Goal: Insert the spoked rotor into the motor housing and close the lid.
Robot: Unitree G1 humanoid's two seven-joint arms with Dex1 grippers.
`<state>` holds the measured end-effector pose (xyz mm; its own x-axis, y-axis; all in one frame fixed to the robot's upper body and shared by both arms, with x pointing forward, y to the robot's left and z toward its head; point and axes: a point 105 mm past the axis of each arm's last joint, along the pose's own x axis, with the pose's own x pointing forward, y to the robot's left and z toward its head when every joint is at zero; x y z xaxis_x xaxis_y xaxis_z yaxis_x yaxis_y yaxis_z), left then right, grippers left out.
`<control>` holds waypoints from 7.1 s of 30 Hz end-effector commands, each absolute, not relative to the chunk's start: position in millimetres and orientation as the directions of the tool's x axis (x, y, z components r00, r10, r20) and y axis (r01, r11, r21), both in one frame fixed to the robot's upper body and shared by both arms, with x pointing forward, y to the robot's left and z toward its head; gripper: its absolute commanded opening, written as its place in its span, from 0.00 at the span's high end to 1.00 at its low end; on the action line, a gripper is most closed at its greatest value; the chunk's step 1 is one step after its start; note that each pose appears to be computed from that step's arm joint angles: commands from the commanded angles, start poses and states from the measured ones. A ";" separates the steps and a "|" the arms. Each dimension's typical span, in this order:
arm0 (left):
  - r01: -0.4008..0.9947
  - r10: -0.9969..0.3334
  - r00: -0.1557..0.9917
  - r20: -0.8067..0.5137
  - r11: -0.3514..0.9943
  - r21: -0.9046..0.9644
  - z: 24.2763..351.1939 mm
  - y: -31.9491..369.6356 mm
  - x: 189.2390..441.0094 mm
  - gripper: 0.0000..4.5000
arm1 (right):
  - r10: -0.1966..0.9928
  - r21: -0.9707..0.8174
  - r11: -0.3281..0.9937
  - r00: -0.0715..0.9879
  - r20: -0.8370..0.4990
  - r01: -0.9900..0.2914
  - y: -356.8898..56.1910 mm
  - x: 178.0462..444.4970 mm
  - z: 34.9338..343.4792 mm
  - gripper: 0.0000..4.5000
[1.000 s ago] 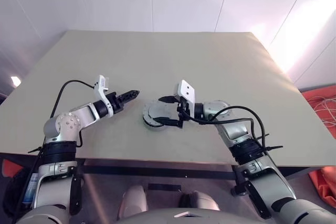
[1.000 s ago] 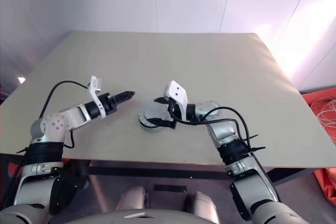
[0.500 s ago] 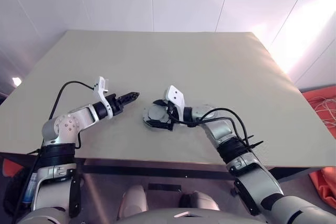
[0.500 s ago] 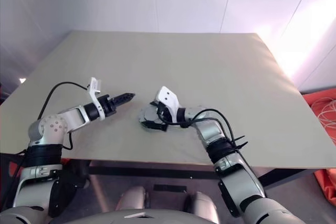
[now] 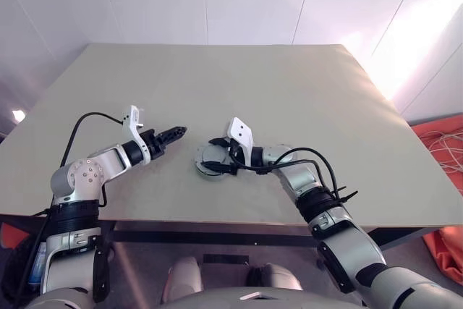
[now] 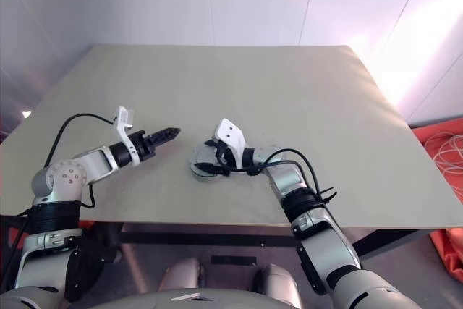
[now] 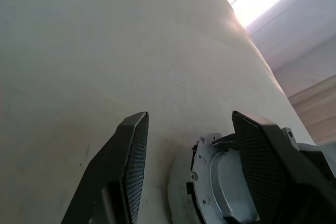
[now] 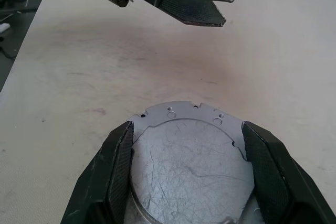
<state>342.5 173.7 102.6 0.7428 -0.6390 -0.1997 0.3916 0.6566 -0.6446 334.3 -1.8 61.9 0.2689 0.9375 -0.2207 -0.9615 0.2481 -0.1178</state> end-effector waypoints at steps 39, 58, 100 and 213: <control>0.422 -0.637 0.756 -0.149 0.649 -0.633 113.9 170.9 341.5 0.40 | 0.923 -0.168 0.137 0.187 -0.337 -0.976 4.6 328.8 45.6 0.30; 0.334 -0.728 0.653 -0.206 0.522 -0.785 78.1 124.3 335.9 0.74 | 0.892 -0.144 0.112 0.164 -0.422 -0.983 -11.2 327.8 43.5 0.30; 0.272 -0.832 0.403 -0.381 0.506 -0.818 52.2 100.7 299.1 0.99 | 0.887 -0.173 0.137 0.198 -0.418 -0.975 -13.5 333.2 50.2 0.30; 0.269 -0.759 0.552 -0.346 0.555 -0.787 64.1 126.5 321.9 1.00 | 0.927 0.823 0.373 0.134 -0.350 -0.428 11.8 327.8 111.4 0.00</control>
<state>325.6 126.5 77.2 0.5686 -0.7705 -0.2881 0.3081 0.5242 -0.7939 328.9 -4.7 85.2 0.1546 0.8759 -0.4572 -0.3498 0.4813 0.8038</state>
